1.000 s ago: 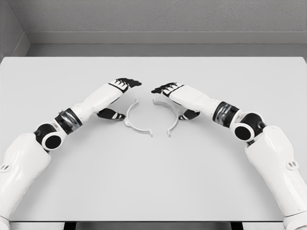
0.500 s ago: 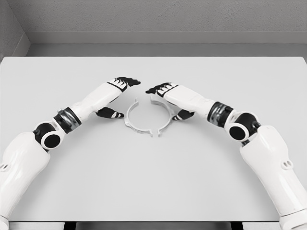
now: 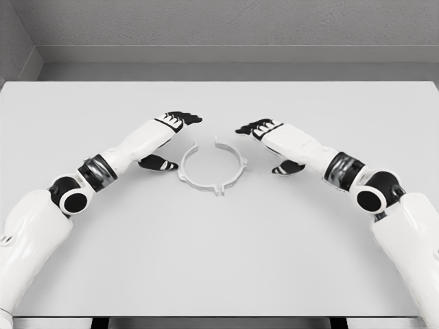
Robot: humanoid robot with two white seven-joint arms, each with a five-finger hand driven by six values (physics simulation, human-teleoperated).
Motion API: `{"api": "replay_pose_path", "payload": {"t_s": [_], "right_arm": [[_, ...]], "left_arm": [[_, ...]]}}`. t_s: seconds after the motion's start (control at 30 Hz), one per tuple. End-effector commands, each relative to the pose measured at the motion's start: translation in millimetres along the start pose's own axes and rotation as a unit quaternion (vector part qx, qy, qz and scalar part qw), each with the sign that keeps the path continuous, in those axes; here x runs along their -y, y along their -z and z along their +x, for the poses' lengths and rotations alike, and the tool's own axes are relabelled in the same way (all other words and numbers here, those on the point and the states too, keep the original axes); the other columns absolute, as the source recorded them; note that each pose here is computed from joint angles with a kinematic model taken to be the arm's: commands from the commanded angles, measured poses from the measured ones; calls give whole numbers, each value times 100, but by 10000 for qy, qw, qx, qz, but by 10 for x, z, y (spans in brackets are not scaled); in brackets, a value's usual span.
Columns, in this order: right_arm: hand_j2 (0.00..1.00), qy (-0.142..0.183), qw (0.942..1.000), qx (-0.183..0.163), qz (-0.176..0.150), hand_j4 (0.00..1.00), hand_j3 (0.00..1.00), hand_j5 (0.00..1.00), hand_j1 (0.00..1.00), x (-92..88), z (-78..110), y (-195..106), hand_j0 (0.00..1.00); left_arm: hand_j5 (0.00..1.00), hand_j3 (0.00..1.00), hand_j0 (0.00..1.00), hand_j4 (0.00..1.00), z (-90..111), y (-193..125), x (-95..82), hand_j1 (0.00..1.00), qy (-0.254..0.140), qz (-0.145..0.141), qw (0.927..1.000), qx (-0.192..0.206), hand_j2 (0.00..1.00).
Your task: Assemble PVC drainage pipe clamps
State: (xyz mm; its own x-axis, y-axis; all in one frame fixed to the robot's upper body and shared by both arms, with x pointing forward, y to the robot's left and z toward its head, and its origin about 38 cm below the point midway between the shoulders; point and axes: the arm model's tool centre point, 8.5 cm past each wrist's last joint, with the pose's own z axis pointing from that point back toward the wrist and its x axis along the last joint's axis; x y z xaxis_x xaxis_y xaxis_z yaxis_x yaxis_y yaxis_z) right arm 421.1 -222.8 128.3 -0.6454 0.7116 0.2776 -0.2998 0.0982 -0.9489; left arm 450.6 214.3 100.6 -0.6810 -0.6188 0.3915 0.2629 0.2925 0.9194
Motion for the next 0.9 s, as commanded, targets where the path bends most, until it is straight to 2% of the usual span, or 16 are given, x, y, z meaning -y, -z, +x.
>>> {"api": "replay_pose_path", "payload": {"t_s": [0.0, 0.03, 0.13, 0.2, 0.27, 0.37, 0.43, 0.53, 0.57, 0.67, 0.7, 0.87], "right_arm": [[100, -521, 9943, -220, -909, 100, 100, 100, 100, 719, -86, -411, 100], [100, -521, 9914, -150, -1194, 100, 100, 100, 100, 809, -54, -638, 100], [100, -446, 9834, -100, -1757, 100, 100, 100, 100, 852, -69, -1212, 100], [100, -321, 9821, -145, -1848, 100, 100, 100, 100, 803, -116, -1368, 100], [100, -281, 9815, -338, -1862, 100, 100, 100, 100, 762, -185, -1487, 100], [100, -249, 9807, -544, -1862, 100, 100, 100, 100, 715, -256, -1611, 100], [100, -249, 9807, -544, -1862, 100, 100, 100, 100, 715, -256, -1611, 100], [100, -197, 9805, -549, -1879, 100, 100, 100, 100, 685, -253, -1622, 100], [100, -175, 9802, -548, -1894, 100, 100, 100, 100, 673, -249, -1617, 100], [100, -174, 9802, -548, -1894, 100, 100, 100, 100, 673, -249, -1617, 100], [100, -179, 9806, -528, -1879, 100, 100, 100, 100, 670, -240, -1607, 100], [100, -179, 9806, -528, -1879, 100, 100, 100, 100, 670, -240, -1607, 100]], "left_arm": [[100, 100, 100, 100, 6, 5, -4, 100, -29, 26, 10000, 9, 100], [100, 100, 100, 100, 10, 10, -1, 100, -27, 25, 10000, 13, 100], [100, 100, 100, 100, 21, 18, 18, 100, -37, 8, 10000, 24, 100], [100, 100, 100, 100, 21, 14, 24, 100, -43, 11, 10000, 21, 100], [100, 100, 100, 100, 23, 18, 22, 100, -47, 21, 10000, 22, 100], [100, 100, 100, 100, 23, 18, 21, 100, -54, 25, 10000, 22, 100], [100, 100, 100, 100, 23, 18, 21, 100, -54, 25, 10000, 22, 100], [100, 100, 100, 100, 13, -10, -71, 100, -50, 140, 9999, 30, 100], [100, 100, 100, 100, 6, -125, -165, 100, -16, 195, 9998, 61, 100], [100, 100, 100, 100, 6, -126, -166, 100, -16, 196, 9998, 61, 100], [100, 100, 100, 100, -19, -264, -244, 100, -7, 223, 9997, 55, 100], [100, 100, 100, 100, -19, -264, -244, 100, -7, 223, 9997, 55, 100]]}}
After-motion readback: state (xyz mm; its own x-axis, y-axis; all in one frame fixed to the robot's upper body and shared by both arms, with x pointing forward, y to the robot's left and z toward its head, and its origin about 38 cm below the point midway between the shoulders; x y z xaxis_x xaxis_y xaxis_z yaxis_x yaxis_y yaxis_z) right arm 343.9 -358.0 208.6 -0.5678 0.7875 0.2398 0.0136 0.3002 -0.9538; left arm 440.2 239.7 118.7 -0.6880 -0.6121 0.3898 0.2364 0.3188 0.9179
